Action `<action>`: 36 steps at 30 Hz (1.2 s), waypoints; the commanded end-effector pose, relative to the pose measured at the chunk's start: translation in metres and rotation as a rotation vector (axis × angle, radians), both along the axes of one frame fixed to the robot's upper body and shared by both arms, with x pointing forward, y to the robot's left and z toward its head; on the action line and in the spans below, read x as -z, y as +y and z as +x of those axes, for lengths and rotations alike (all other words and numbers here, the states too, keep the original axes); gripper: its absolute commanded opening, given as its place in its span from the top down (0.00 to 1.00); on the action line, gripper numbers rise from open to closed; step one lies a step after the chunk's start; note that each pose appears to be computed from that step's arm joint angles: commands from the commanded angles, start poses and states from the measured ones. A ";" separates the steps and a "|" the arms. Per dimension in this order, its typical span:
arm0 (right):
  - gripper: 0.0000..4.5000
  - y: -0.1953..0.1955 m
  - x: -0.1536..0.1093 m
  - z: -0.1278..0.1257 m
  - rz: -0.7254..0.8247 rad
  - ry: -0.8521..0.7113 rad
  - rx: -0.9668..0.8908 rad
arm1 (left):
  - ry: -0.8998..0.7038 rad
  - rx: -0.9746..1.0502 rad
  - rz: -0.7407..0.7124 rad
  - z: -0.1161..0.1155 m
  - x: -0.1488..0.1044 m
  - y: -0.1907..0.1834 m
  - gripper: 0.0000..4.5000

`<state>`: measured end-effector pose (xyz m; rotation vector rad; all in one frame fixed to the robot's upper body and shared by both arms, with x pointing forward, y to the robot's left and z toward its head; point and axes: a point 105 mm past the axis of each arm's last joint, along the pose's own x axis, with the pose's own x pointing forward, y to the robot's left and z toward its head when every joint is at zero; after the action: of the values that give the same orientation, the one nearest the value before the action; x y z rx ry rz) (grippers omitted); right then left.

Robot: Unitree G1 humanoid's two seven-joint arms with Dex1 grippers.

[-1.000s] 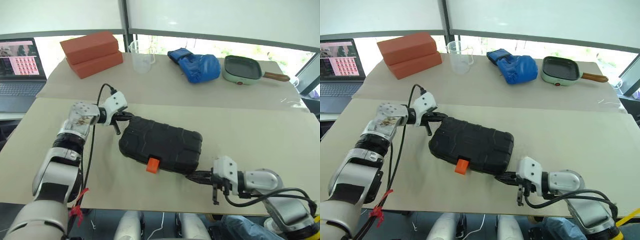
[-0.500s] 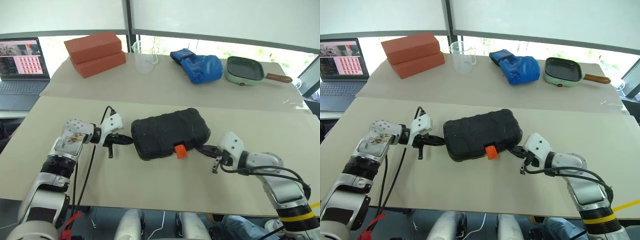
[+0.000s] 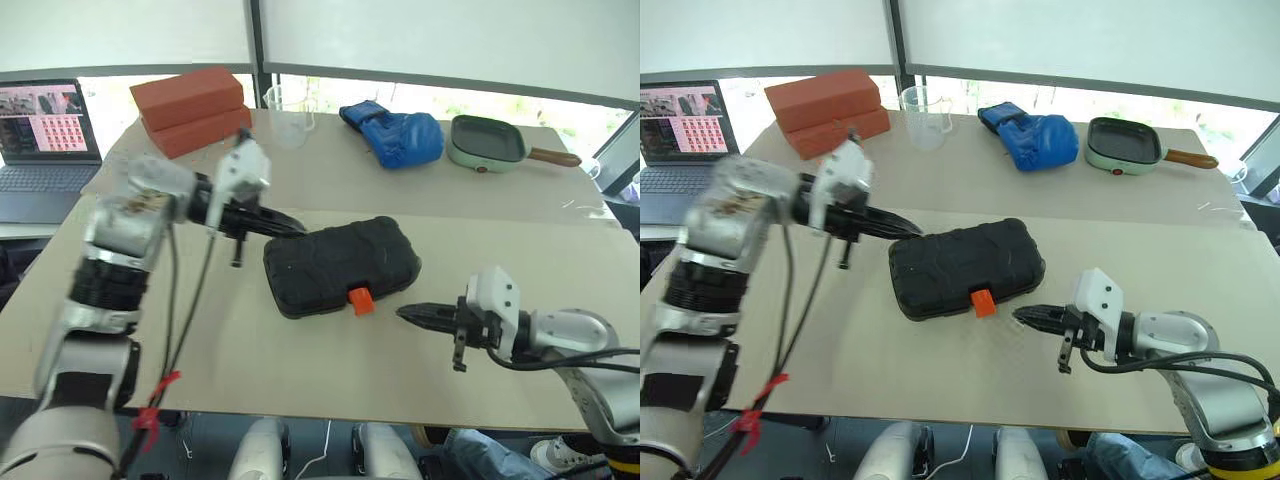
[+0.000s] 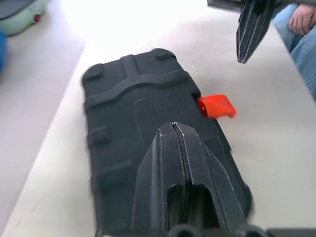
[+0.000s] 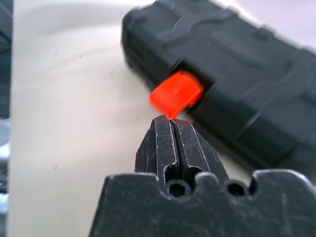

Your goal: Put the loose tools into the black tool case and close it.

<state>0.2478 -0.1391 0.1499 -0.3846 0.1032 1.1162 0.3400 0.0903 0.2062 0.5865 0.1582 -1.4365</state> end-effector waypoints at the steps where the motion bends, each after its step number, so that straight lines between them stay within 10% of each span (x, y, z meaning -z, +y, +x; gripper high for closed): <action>1: 1.00 0.013 -0.005 0.003 0.020 -0.023 -0.025 | -0.068 -0.055 0.045 0.017 0.021 -0.010 0.99; 8: 1.00 0.036 0.007 0.027 0.017 -0.032 -0.017 | -0.067 -0.106 0.164 0.025 0.074 -0.003 0.99; 25: 1.00 0.049 0.039 0.038 -0.014 -0.010 0.047 | -0.057 -0.086 0.118 0.015 0.065 -0.012 0.99; 36: 1.00 0.035 -0.015 0.015 0.120 0.001 0.027 | -0.085 -0.069 0.106 0.017 0.061 -0.019 0.99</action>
<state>0.2645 -0.1033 0.1527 -0.2906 0.0682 1.0932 0.3582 0.0747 0.1559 0.7040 0.1503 -1.3217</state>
